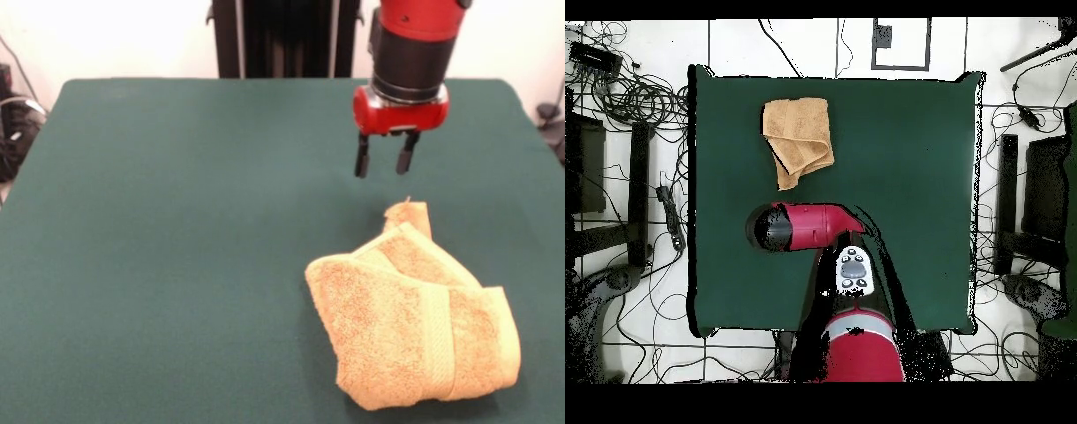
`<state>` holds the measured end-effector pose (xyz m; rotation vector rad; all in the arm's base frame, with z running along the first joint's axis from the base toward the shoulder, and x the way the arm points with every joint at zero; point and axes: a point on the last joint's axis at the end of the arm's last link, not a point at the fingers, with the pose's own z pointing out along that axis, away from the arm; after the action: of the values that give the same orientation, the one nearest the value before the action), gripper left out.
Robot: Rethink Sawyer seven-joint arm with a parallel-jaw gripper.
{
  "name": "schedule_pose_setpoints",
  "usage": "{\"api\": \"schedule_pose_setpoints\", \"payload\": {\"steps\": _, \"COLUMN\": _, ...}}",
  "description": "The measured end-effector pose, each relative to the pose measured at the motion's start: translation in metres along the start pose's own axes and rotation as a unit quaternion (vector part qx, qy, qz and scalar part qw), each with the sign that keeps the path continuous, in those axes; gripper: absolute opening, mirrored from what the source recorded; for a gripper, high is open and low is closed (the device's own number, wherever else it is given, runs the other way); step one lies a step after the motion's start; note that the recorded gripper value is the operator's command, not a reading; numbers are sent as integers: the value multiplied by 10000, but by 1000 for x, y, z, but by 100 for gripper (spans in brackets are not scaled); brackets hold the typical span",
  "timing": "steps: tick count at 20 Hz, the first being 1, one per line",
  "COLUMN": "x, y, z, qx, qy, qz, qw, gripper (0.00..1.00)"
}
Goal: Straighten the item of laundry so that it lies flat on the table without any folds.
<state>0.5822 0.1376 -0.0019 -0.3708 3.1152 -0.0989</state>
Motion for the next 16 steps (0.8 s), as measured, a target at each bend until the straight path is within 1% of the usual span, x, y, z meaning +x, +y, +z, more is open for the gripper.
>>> {"api": "schedule_pose_setpoints", "payload": {"steps": 2, "x": -4, "y": 9, "z": 5, "qx": -10, "qy": 31, "qz": -61, "qw": 10000, "gripper": 100}}
{"api": "schedule_pose_setpoints", "payload": {"steps": 7, "x": -11, "y": 22, "z": 11, "qx": -32, "qy": 46, "qz": -121, "qw": 9999, "gripper": 100}}
{"api": "schedule_pose_setpoints", "payload": {"steps": 11, "x": -17, "y": 27, "z": 17, "qx": -71, "qy": 36, "qz": -68, "qw": 9999, "gripper": 100}}
{"api": "schedule_pose_setpoints", "payload": {"steps": 16, "x": -25, "y": 27, "z": 22, "qx": -91, "qy": 4, "qz": -11, "qw": 10000, "gripper": 100}}
